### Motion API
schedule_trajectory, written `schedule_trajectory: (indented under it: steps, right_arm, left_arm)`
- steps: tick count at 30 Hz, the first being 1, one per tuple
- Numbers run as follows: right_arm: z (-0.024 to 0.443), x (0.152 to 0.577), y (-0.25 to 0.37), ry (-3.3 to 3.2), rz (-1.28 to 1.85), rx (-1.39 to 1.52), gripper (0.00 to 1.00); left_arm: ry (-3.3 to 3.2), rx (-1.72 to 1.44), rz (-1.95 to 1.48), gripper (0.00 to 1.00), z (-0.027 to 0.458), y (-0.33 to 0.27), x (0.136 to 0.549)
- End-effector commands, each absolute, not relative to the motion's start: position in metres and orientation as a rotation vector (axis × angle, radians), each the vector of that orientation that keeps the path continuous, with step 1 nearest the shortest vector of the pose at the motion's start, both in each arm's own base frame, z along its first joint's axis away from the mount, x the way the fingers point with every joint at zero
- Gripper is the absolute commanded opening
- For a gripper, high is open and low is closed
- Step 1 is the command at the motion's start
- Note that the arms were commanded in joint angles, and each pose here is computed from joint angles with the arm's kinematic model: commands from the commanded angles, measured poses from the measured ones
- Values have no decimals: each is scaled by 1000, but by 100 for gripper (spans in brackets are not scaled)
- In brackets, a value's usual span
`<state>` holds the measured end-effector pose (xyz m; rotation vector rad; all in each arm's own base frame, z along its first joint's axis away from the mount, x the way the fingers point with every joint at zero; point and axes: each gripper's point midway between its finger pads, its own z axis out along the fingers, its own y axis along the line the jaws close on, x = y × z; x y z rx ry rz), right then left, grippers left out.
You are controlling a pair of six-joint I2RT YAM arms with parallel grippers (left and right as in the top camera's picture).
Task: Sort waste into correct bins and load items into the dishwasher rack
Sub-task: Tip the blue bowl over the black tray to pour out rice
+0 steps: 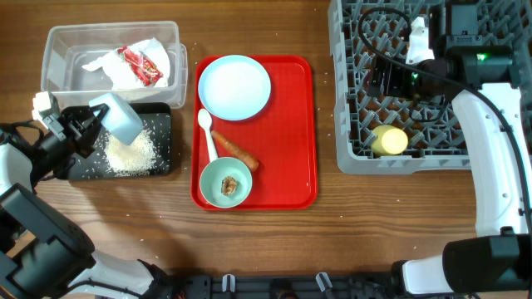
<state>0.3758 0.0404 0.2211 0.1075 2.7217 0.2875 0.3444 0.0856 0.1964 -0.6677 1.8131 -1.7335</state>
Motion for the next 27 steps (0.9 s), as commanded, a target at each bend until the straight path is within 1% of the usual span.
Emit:
schedule_trajectory:
  steps: [1, 9, 15, 27]
  right_arm:
    - [224, 378, 36, 2713, 259, 98, 100]
    - [223, 378, 36, 2713, 259, 98, 100]
    - [223, 378, 36, 2713, 259, 98, 100]
    - [224, 378, 42, 2713, 307, 88, 100]
  left_arm:
    - [1775, -693, -1777, 4, 199, 87, 343]
    - [1774, -697, -1780, 4, 199, 87, 343]
    - [1770, -764, -1823, 4, 199, 84, 340]
    - [1776, -742, -1816, 4, 204, 81, 340]
